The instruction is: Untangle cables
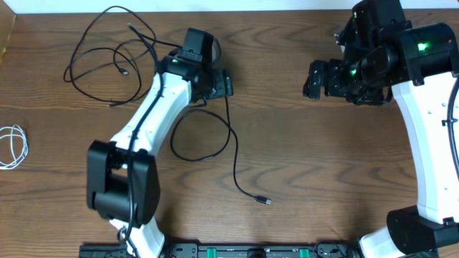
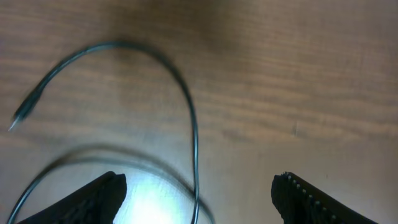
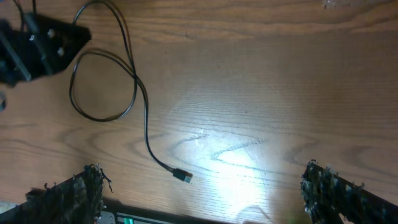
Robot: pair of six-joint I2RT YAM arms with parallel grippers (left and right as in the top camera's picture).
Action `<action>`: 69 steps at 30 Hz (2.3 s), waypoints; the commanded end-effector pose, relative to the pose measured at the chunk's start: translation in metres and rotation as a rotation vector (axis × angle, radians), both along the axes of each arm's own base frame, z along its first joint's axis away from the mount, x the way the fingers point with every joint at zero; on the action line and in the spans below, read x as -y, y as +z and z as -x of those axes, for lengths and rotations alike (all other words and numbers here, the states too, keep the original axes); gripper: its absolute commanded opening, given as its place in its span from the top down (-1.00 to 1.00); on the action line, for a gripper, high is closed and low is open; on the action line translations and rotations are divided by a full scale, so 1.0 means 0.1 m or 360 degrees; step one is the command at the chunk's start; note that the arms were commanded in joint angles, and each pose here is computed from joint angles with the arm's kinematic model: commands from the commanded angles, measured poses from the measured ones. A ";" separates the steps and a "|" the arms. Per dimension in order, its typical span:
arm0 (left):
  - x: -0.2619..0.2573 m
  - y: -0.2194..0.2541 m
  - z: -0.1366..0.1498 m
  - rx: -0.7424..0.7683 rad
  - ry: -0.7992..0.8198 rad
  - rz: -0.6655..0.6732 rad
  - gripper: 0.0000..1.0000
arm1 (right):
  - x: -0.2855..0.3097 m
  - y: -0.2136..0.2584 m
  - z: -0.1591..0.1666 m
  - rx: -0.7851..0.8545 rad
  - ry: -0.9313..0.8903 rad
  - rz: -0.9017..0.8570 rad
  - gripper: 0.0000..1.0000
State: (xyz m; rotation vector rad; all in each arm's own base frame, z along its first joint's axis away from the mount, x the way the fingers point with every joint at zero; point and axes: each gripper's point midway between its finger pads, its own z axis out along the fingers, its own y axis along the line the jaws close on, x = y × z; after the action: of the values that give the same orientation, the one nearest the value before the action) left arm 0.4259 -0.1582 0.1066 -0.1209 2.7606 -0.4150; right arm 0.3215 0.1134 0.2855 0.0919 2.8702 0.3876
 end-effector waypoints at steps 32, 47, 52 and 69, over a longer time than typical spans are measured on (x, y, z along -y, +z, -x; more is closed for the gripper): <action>0.11 -1.12 -0.23 -0.0049 0.0141 -0.0344 -0.21 | -0.01 0.04 0.02 0.0023 0.0022 0.0006 -0.98; 0.06 -1.03 -0.17 -0.0090 0.0169 -0.0372 0.85 | -0.01 0.04 0.02 0.0023 0.0022 0.0006 -0.99; -0.01 -0.69 -0.14 -0.0060 0.0349 -0.0338 0.85 | -0.01 0.04 0.02 0.0023 0.0022 0.0006 -0.99; 0.04 0.87 0.40 0.0208 0.0380 -0.0125 0.85 | -0.01 0.04 0.02 0.0023 0.0022 0.0006 -0.99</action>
State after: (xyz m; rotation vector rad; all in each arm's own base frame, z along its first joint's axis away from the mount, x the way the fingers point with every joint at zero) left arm 0.3867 -0.1775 0.1720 -0.3100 2.6377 -0.2408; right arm 0.3214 0.1134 0.2855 0.0919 2.8705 0.3875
